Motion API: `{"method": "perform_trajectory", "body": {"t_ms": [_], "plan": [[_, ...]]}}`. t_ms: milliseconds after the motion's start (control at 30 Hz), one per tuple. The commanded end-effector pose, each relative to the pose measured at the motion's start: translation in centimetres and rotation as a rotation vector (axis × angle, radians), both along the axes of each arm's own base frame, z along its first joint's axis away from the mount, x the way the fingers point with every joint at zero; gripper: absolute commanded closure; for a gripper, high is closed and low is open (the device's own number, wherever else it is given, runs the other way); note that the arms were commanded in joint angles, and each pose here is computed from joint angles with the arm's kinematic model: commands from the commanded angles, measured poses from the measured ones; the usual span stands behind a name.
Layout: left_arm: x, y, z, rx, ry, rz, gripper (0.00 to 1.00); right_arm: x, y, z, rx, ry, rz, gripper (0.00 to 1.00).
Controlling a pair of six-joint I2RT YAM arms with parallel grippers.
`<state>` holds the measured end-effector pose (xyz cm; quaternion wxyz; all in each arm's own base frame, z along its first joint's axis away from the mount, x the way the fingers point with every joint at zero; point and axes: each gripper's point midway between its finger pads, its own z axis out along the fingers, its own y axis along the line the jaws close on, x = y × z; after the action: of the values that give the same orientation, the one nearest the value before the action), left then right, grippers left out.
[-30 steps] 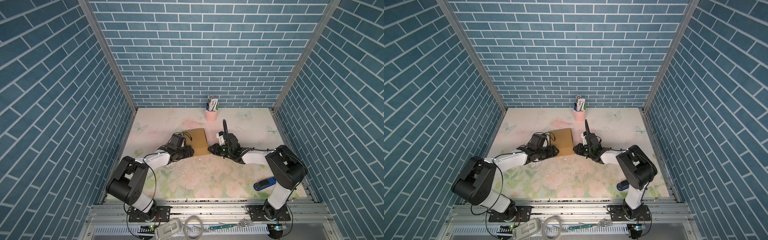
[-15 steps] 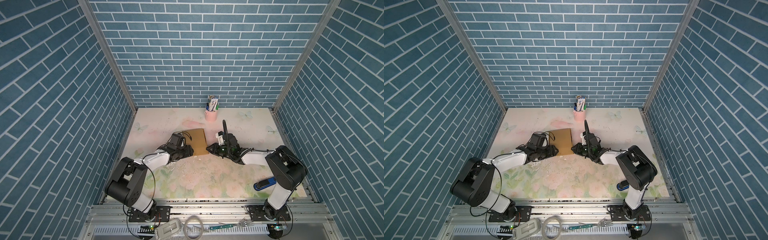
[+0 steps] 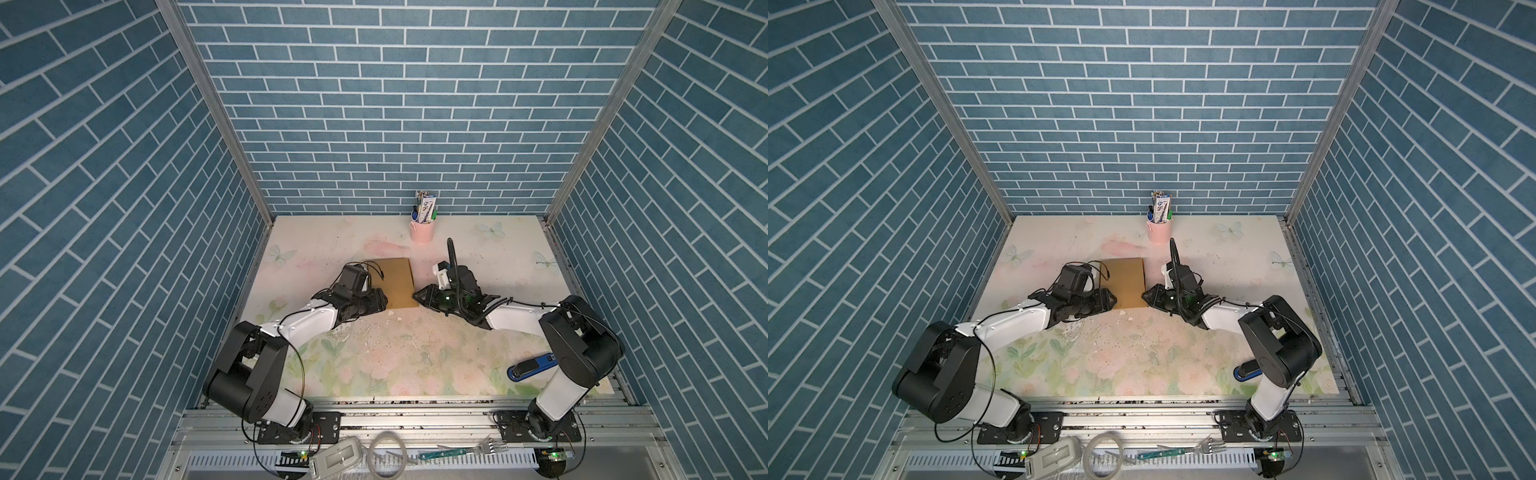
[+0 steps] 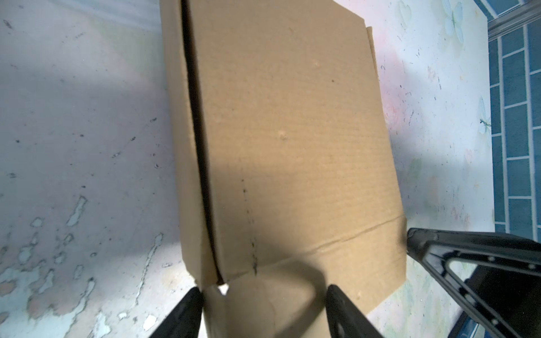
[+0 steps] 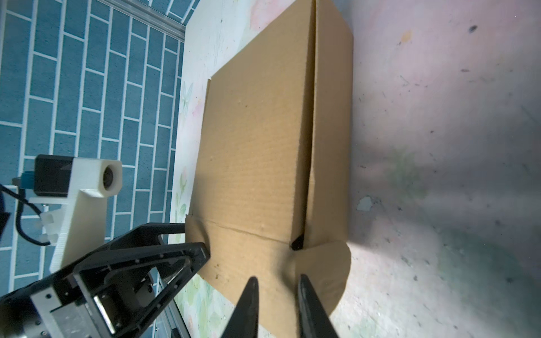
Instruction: Fold the paper box
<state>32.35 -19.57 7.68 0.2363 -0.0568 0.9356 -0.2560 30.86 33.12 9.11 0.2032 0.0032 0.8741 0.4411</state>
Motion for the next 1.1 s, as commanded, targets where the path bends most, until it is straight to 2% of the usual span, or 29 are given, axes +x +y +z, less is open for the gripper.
{"method": "perform_trajectory", "body": {"t_ms": [0, 200, 367, 667, 1067], "plan": [[0.0, -0.5, 0.7, -0.006, -0.027, -0.023, 0.32, -0.4, 0.0, 0.9, -0.009, -0.014, -0.003, 0.72], [-0.1, -0.5, 0.0, -0.003, -0.014, -0.024, 0.32, -0.2, -1.3, 0.0, -0.118, -0.077, 0.006, 0.62], [-0.2, -0.5, -0.1, -0.002, -0.012, -0.024, 0.32, 0.0, -1.1, -0.4, -0.136, -0.123, 0.038, 0.55], [-0.1, -0.5, -0.1, -0.001, -0.009, -0.024, 0.32, -0.3, 0.4, -0.1, -0.087, -0.107, 0.069, 0.54], [-0.1, -0.6, -0.1, -0.002, -0.010, -0.029, 0.31, -0.9, 2.1, 1.8, 0.036, -0.030, 0.056, 0.62]]}}
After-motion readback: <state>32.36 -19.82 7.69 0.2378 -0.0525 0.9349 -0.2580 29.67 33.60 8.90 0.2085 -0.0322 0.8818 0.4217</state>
